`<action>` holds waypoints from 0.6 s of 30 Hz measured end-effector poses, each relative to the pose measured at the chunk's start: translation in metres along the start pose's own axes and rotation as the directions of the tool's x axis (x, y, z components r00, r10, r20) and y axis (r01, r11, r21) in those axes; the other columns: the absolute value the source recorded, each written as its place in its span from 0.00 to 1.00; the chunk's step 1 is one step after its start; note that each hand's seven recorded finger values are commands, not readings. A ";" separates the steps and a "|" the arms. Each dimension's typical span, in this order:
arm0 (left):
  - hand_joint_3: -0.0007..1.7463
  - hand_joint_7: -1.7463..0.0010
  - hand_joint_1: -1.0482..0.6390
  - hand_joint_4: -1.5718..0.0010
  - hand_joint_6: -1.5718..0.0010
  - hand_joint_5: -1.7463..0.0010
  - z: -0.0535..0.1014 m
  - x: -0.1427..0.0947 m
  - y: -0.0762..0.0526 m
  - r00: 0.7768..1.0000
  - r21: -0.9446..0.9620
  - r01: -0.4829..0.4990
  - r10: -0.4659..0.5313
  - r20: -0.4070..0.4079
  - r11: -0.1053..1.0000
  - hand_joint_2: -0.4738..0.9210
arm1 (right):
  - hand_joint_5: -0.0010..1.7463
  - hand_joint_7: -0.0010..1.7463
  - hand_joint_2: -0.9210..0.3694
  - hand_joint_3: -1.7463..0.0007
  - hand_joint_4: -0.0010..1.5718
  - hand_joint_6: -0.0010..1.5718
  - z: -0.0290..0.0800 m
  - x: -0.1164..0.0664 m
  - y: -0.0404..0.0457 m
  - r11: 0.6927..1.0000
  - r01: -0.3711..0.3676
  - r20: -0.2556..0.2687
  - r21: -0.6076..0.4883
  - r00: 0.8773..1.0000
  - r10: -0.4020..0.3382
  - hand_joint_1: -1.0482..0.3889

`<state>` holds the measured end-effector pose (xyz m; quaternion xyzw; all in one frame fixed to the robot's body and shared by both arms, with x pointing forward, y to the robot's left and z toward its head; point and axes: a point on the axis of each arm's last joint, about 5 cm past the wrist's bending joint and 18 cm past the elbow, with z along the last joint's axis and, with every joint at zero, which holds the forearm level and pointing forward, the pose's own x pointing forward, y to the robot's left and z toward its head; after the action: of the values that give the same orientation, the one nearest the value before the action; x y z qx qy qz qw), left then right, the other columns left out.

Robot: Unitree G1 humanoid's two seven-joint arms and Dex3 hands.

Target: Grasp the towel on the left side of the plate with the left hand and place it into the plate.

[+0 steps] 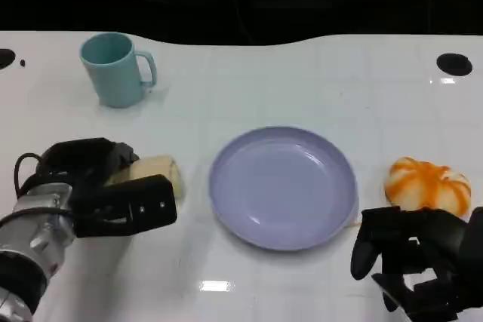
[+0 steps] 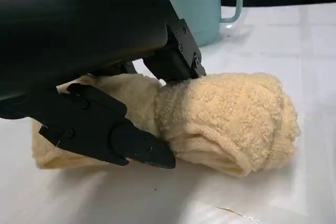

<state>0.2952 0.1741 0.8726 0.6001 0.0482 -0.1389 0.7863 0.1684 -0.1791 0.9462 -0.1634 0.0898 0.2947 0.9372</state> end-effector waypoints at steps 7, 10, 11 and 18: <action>0.37 0.01 0.49 0.46 0.62 0.00 -0.007 -0.006 -0.009 0.991 -0.025 -0.120 0.122 0.061 0.992 0.89 | 0.97 0.82 0.25 0.39 0.44 0.43 0.000 0.000 0.0001 1.000 0.000 0.000 0.003 1.000 0.000 0.77; 0.27 0.00 0.49 0.46 0.64 0.00 -0.008 -0.006 -0.008 0.987 -0.028 -0.144 0.146 0.066 0.989 0.93 | 0.97 0.82 0.25 0.39 0.44 0.43 -0.001 0.000 0.0000 1.000 0.000 -0.001 0.003 1.000 0.000 0.77; 0.26 0.00 0.49 0.46 0.65 0.00 -0.008 -0.006 -0.008 0.987 -0.031 -0.148 0.150 0.065 0.988 0.93 | 0.97 0.82 0.25 0.39 0.44 0.43 -0.001 0.000 0.0000 1.000 0.000 -0.001 0.003 1.000 0.000 0.77; 0.37 0.00 0.50 0.48 0.62 0.00 0.007 -0.003 0.003 0.951 -0.105 -0.264 0.277 0.136 0.959 0.87 | 0.96 0.82 0.25 0.39 0.44 0.43 -0.001 -0.001 -0.0003 1.000 0.000 -0.001 0.003 1.000 0.000 0.77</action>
<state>0.2927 0.1688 0.8779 0.5548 -0.0873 -0.0721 0.8243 0.1680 -0.1799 0.9459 -0.1623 0.0909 0.2946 0.9373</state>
